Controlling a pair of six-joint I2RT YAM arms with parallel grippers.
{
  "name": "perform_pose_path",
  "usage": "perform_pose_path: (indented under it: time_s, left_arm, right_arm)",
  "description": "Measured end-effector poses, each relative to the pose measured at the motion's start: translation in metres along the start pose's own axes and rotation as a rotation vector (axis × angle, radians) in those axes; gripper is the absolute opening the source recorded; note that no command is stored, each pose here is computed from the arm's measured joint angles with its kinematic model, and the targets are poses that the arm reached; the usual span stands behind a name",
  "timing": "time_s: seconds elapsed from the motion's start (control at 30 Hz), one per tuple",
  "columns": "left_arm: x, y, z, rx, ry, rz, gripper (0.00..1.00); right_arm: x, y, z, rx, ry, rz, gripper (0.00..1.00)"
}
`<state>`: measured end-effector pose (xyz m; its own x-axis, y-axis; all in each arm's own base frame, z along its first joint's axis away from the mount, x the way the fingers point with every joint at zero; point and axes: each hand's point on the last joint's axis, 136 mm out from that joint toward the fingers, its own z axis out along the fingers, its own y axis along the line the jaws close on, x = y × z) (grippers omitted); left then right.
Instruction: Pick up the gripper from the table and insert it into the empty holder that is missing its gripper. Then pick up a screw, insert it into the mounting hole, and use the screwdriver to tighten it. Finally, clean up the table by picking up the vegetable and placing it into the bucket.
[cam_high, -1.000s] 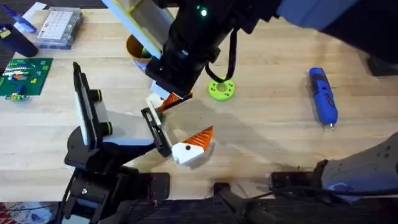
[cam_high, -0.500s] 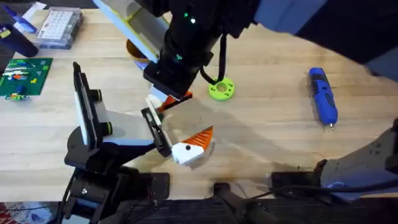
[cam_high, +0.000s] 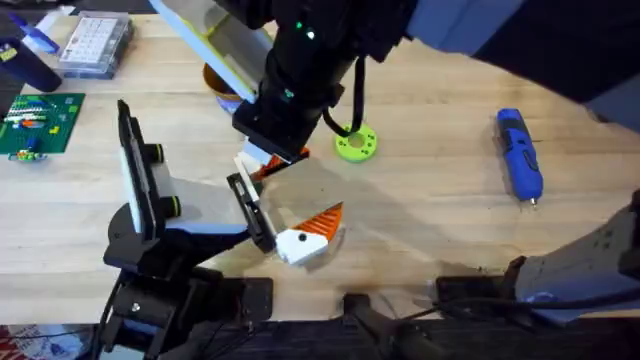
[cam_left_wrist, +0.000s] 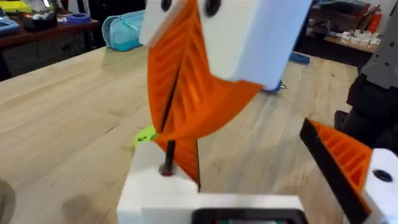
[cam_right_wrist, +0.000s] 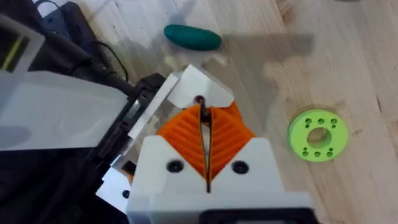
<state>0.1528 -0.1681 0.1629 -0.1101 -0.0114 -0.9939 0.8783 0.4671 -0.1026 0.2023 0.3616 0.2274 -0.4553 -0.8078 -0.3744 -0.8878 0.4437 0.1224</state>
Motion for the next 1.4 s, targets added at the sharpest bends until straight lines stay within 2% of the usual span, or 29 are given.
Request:
perform_pose_path:
  time_s: [0.53, 0.87, 1.4]
  left_arm:
    - [0.000, 0.000, 0.000, 0.000, 0.000, 0.000, 0.990]
    - [0.000, 0.000, 0.000, 0.000, 0.001, -0.012, 0.990]
    - [0.000, 0.000, 0.000, -0.001, 0.001, -0.012, 0.990]
  right_arm:
    - [-0.003, 0.003, 0.001, -0.015, -0.014, -0.004, 0.010]
    - [0.007, 0.003, 0.014, -0.027, 0.026, 0.003, 0.010]
    - [0.005, 0.002, 0.015, -0.022, 0.015, 0.001, 0.010]
